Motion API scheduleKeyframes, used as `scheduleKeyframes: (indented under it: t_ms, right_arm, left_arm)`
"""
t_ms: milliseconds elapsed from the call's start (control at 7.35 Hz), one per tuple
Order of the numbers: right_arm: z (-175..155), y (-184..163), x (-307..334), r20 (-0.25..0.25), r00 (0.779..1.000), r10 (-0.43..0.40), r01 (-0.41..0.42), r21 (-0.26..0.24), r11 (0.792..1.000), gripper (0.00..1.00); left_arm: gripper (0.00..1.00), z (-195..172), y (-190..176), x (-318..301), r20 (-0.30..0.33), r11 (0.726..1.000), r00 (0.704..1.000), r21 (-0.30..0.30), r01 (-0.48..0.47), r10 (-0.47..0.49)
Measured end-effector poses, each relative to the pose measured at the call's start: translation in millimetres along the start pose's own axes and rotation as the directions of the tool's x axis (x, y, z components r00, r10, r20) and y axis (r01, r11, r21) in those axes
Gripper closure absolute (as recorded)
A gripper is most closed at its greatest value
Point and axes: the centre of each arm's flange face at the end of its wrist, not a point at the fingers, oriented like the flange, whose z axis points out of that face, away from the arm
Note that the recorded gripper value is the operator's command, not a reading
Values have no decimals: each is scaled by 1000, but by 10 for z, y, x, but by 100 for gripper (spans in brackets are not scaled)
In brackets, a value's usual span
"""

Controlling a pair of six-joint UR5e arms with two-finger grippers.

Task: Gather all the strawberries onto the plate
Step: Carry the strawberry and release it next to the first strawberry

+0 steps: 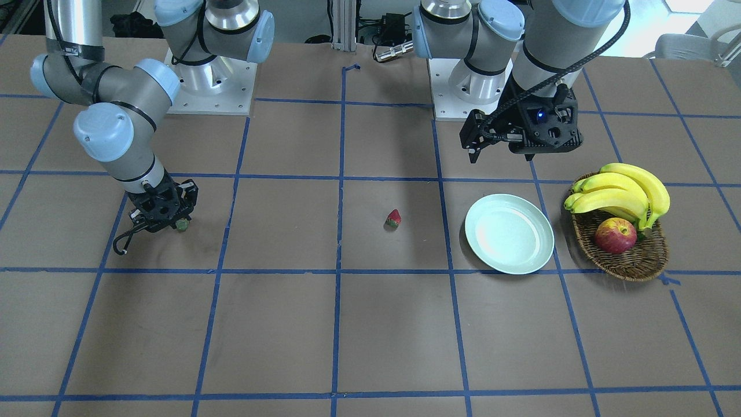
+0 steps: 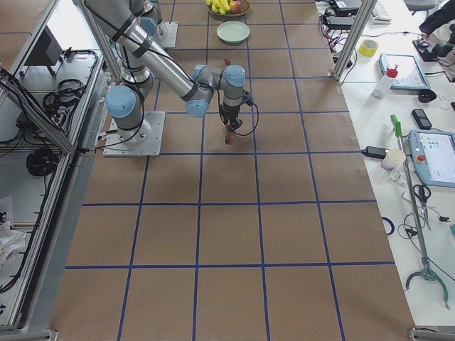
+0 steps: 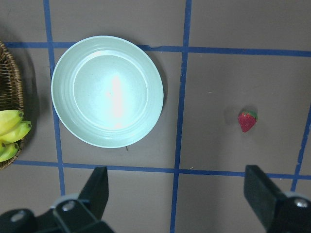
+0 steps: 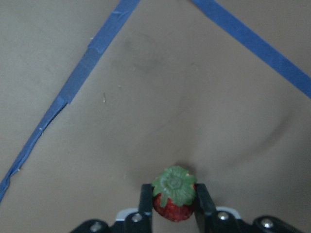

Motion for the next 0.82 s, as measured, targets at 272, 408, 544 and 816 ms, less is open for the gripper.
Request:
scheduleKeyframes:
  t_ms: [272,408,544,816]
  right_arm:
    - [-129,-74,-3,-3,997,79,-79,42,996,84]
    - [-249,-221,-100,7,990,142,-142,76,987,85]
    - [-408,-488,-315,9,978,206,-206,94,974,86]
    - [-710,-1212,-976,37,927,374,-376,80,923,86]
  left_arm:
    - [0,8,2,0,1,1000,1000,-2,0,0]
    - [0,7,1,0,0,1000,1000,-2,0,0]
    - [0,11,1,2,0,1000,1000,-2,0,0]
    - [0,20,1,5,0,1000,1000,-4,-1,1]
